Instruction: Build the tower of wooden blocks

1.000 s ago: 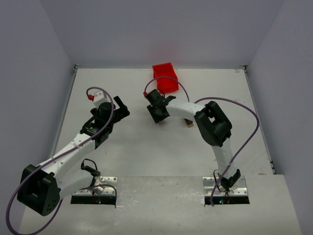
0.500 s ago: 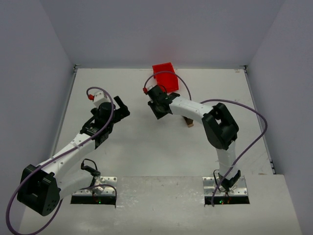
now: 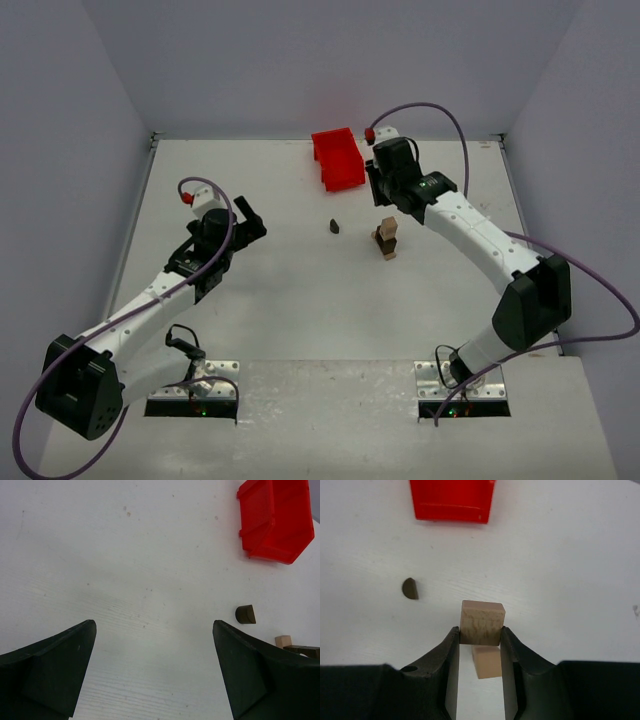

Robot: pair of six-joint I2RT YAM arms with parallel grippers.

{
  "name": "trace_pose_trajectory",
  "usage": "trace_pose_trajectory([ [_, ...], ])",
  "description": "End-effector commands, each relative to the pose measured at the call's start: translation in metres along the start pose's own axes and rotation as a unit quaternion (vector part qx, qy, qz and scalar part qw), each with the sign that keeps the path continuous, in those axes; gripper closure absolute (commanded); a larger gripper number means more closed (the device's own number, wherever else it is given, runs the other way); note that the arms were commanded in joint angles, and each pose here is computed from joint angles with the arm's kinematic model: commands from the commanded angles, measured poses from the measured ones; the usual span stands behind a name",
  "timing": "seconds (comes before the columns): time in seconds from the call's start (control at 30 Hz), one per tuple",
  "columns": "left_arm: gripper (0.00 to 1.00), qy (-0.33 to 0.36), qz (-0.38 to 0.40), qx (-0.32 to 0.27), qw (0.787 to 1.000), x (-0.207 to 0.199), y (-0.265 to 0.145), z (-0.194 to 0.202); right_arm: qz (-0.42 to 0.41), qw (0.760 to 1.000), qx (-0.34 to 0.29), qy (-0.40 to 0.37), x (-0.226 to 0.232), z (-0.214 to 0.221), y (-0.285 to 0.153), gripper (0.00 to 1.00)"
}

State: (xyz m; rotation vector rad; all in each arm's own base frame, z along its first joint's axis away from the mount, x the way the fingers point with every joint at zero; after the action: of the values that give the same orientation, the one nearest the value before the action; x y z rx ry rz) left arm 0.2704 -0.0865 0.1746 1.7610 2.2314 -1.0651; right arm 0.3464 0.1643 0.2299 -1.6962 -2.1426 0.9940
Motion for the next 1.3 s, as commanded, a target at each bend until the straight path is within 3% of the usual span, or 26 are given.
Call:
trace_pose_trajectory([
  [0.0,0.0,-0.008,0.019,-0.017,1.0,-0.01,0.001,-0.009,0.014,0.999,0.042,0.014,-0.013,0.027,-0.004,0.75],
  [0.5,0.0,-0.007,0.017,-0.014,1.0,-0.009,0.002,-0.007,-0.041,0.996,0.084,0.013,-0.002,0.046,-0.004,0.74],
  [1.27,0.0,-0.004,0.028,-0.01,1.0,-0.012,0.003,-0.006,-0.045,0.992,0.115,-0.015,-0.004,0.055,-0.006,0.66],
])
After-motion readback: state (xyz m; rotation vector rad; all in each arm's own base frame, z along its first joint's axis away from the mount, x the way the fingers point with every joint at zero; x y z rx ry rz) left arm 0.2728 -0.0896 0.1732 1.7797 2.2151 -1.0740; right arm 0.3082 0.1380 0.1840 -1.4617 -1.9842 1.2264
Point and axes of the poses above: each gripper's point midway between its finger pads, its own y axis out along the fingers, its own x axis along the line the jaws close on, z = x × y, the point moved 6 cm from there along -y, back along the fingers, and after that the axes turned 6 degrees about -y, right-handed, at the moved point
